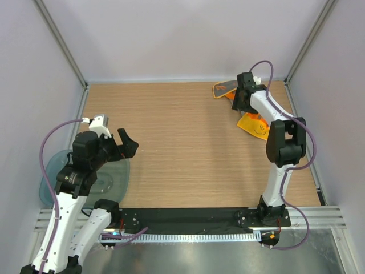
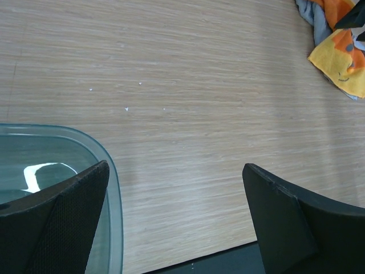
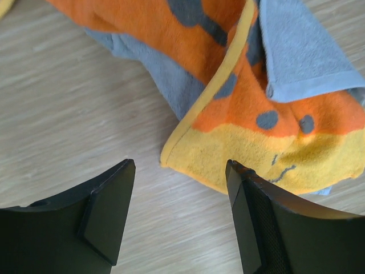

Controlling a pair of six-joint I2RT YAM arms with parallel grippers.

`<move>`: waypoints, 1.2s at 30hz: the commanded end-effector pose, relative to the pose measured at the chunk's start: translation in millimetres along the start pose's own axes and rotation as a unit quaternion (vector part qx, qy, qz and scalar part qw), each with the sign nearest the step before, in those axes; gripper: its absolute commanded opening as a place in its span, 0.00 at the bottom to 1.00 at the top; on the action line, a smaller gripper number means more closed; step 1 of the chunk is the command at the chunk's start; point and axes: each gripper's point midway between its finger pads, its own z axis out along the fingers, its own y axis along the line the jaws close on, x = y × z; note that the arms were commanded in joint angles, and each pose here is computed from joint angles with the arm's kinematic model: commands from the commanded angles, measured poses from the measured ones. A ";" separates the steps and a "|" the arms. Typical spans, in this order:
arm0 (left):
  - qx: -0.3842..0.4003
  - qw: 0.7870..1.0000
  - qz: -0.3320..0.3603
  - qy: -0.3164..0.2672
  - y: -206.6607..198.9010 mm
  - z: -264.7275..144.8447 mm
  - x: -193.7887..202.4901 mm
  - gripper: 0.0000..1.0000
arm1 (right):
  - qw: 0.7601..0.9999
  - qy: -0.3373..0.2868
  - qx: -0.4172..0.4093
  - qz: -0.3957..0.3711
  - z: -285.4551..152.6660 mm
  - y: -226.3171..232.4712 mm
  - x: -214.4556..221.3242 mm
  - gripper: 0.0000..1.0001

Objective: Roll the towels
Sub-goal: Grab a towel with the right arm

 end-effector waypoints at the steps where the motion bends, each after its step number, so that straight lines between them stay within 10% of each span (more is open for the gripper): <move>1: 0.015 1.000 0.011 -0.004 -4.4 0.9 -2.2 1.00 | 1.000 0.008 0.009 -0.017 -1.4 4.5 15.4 0.72; 15: 0.016 1.000 0.012 -0.002 -4.5 1.6 -2.1 1.00 | 0.997 0.054 0.042 -0.036 40.1 10.5 52.3 0.62; 30: 0.020 1.000 0.012 -0.001 -4.5 2.0 -1.9 1.00 | 0.994 0.078 0.046 -0.059 47.4 3.5 76.8 0.01; 36: 0.021 1.000 0.012 -0.005 -4.8 0.7 -3.0 1.00 | 0.996 0.062 0.028 -0.064 22.6 1.6 67.1 0.01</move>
